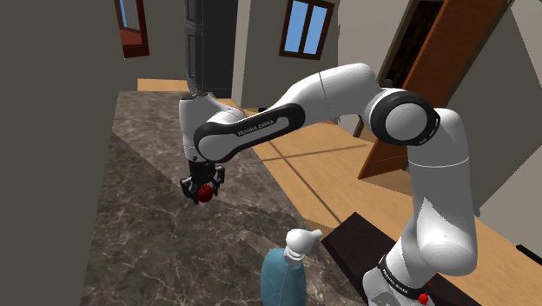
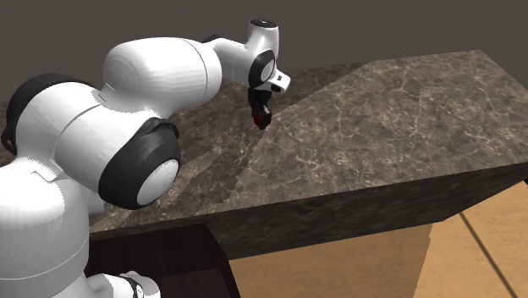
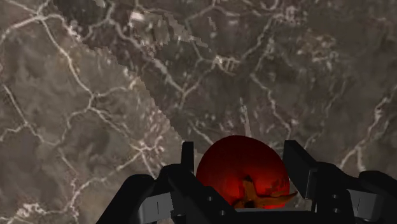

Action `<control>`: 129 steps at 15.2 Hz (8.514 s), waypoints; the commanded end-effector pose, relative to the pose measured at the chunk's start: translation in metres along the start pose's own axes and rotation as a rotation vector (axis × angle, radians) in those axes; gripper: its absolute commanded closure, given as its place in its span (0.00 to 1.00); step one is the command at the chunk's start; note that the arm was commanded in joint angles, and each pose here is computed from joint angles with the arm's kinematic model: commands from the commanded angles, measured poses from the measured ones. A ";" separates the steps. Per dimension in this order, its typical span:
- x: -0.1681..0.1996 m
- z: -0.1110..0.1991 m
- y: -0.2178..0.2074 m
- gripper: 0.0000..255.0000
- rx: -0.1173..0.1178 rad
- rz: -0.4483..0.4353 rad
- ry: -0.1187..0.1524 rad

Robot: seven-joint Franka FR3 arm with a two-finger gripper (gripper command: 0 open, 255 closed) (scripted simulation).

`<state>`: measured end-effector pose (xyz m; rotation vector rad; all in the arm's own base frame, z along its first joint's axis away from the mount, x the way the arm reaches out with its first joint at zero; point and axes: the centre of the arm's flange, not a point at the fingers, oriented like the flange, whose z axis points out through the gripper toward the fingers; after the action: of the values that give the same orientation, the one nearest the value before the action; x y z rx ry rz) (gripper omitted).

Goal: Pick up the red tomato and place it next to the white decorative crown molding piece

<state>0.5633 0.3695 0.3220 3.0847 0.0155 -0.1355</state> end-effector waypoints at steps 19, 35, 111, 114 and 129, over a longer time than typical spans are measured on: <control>-0.009 -0.104 0.006 1.00 0.000 0.000 0.000; -0.115 -0.135 -0.019 1.00 0.000 0.000 0.000; -0.768 0.038 -0.203 1.00 0.000 0.000 0.000; -0.767 0.052 -0.204 1.00 0.000 0.000 0.000; -0.767 0.025 -0.204 0.00 0.000 0.000 0.000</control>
<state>-0.2067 0.5666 0.3431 3.0856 0.0152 -0.1356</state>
